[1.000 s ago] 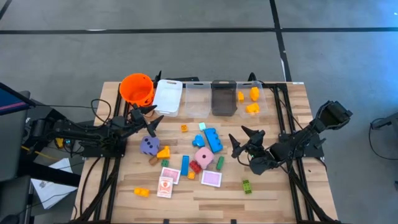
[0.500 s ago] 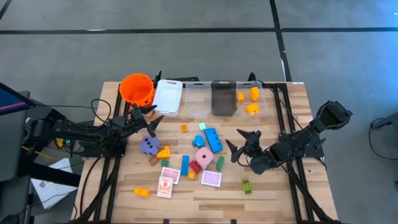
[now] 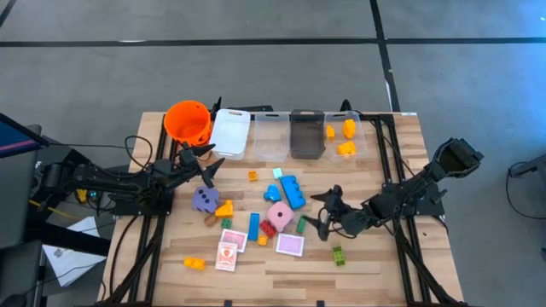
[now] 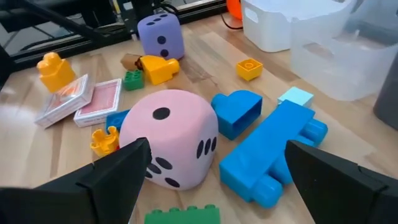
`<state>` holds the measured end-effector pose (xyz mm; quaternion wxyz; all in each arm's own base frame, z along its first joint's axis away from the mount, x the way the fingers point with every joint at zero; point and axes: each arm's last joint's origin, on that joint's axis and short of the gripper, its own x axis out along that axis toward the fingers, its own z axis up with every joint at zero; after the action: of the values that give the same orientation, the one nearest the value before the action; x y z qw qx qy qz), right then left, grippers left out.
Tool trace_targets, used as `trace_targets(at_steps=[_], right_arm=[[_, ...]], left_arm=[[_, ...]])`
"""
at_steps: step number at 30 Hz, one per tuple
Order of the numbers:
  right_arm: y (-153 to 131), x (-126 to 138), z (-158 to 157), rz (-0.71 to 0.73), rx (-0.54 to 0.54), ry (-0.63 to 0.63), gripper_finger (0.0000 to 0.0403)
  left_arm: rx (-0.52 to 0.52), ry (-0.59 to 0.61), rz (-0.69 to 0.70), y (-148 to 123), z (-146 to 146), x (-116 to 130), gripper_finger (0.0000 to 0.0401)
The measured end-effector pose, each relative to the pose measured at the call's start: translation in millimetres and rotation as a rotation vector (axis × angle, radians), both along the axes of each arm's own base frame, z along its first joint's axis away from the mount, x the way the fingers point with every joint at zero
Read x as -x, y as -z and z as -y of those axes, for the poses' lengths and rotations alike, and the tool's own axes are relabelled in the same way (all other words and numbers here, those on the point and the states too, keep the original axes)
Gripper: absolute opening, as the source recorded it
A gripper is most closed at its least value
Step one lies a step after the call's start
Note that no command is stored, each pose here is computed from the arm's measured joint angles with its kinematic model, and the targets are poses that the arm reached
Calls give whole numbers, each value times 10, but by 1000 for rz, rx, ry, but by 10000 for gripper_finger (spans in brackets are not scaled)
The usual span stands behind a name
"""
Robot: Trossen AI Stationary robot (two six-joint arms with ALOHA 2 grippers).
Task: Pick & Place Toys
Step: Put the small green game piece into the black bin
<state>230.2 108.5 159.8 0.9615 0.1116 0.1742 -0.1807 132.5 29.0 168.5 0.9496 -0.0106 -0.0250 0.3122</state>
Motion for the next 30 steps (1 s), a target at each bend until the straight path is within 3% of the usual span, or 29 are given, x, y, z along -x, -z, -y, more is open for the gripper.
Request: trace_targets(at_steps=[11, 17, 21, 24, 30], right_arm=[[9, -8, 30, -23, 47, -1, 368], [14, 4, -13, -32, 28, -49, 379], [16, 6, -14, -38, 37, -59, 394], [12, -4, 31, -34, 81, -5, 399], [8, -41, 115, -22, 68, 50, 393]], left_arm=[[1, -4, -1, 2, -1, 1, 301], [134, 4, -19, 102, 11, -1, 301], [139, 2, -53, 135, 11, 2, 301], [139, 1, -55, 137, 11, 2, 301], [161, 2, -31, 129, 11, 1, 301]])
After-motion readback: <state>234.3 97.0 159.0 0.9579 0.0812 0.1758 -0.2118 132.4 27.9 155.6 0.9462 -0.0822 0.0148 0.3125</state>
